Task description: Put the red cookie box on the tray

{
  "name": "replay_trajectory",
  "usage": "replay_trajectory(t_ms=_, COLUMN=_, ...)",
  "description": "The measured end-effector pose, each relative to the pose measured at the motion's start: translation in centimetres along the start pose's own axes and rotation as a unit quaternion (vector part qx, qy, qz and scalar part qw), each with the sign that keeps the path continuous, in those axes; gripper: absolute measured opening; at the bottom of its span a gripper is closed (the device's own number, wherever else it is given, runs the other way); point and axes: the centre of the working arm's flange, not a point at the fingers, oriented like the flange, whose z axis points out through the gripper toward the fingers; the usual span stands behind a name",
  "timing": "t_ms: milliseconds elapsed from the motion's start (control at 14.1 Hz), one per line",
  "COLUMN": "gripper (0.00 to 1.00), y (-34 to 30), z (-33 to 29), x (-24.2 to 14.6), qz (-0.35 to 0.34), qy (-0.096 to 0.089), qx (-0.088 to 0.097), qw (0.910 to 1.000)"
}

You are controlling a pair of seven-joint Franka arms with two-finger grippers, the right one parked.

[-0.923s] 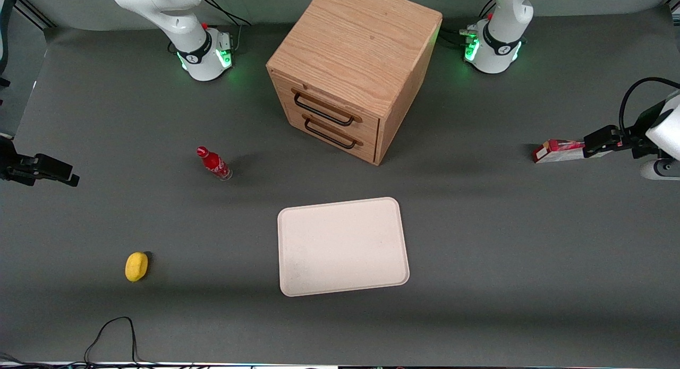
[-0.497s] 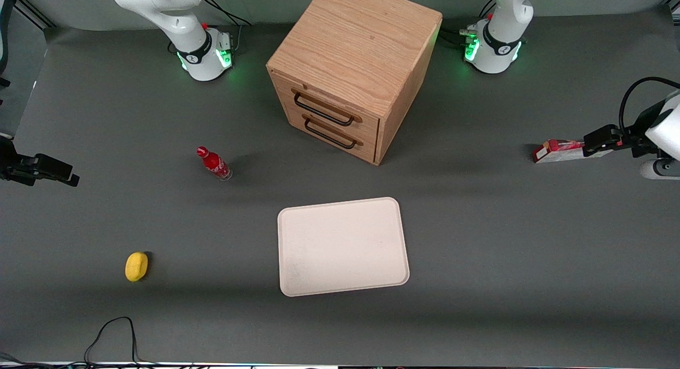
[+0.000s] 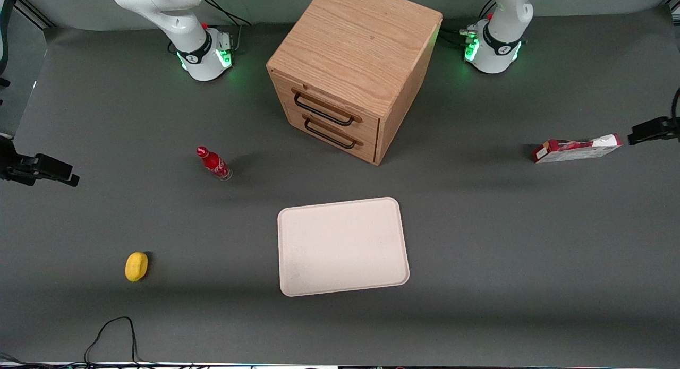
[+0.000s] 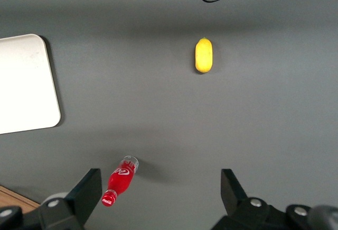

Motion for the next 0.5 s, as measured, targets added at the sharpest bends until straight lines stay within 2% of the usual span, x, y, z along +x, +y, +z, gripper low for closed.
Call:
replay_trajectory(t_ms=71, gripper=1.00, y=-1.5, z=0.4, x=-0.8, qz=0.000, qy=-0.001, qx=-0.002, qw=1.0000)
replay_trajectory(t_ms=284, gripper=1.00, y=-3.4, z=2.3, x=-4.3, qz=-0.003, qy=0.016, qx=-0.003, qw=0.9999)
replay_trajectory(t_ms=497, gripper=1.00, y=-3.7, z=4.0, x=-8.9, qz=-0.010, qy=0.016, qx=-0.008, qw=0.9998)
